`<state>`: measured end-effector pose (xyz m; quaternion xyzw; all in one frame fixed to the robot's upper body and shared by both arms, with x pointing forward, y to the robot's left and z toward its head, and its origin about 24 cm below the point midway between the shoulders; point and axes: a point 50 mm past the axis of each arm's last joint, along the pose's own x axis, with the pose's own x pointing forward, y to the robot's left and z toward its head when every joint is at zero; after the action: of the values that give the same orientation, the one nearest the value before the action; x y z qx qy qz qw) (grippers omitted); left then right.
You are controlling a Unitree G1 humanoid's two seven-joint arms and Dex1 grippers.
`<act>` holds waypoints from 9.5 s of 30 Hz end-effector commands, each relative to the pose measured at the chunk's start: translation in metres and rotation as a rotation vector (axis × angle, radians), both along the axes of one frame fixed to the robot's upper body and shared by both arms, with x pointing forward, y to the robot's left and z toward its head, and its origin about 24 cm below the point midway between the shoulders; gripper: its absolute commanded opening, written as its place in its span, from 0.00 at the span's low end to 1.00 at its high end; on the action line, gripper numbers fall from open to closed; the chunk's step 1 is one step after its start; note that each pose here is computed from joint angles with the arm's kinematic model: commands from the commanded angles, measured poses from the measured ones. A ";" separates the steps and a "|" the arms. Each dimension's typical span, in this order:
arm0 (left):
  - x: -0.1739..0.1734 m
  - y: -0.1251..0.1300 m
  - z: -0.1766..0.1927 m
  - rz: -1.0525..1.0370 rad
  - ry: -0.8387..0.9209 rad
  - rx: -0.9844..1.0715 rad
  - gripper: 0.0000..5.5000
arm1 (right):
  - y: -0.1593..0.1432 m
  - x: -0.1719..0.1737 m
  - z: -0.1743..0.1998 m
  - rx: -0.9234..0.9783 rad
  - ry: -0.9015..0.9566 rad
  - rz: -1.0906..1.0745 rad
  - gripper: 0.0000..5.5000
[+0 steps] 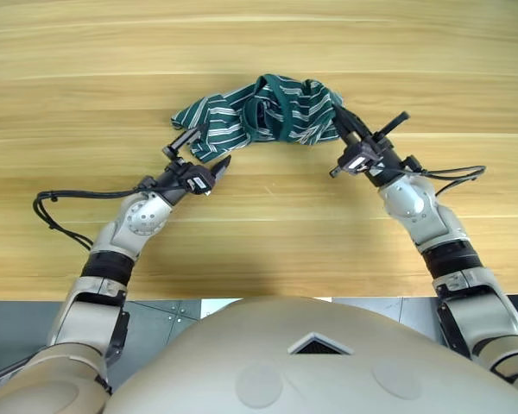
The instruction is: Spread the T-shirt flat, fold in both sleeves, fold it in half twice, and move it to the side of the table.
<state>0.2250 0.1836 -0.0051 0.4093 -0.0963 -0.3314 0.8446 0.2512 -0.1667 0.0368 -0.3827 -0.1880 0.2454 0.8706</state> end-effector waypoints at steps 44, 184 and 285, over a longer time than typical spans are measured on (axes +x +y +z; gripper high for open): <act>0.013 0.017 0.025 -0.053 -0.115 0.320 0.74 | -0.010 0.031 0.038 0.353 -0.087 -0.090 0.00; -0.029 0.039 0.051 0.077 0.026 -0.853 0.34 | -0.011 -0.081 -0.053 -0.448 0.448 0.412 0.27; -0.048 0.046 0.025 0.031 0.081 0.350 0.00 | -0.029 0.012 0.068 0.265 -0.063 0.111 0.27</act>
<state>0.1804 0.2335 0.0258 0.5513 -0.0010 -0.3381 0.7627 0.2606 -0.1962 0.1000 -0.2552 -0.2542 0.2579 0.8965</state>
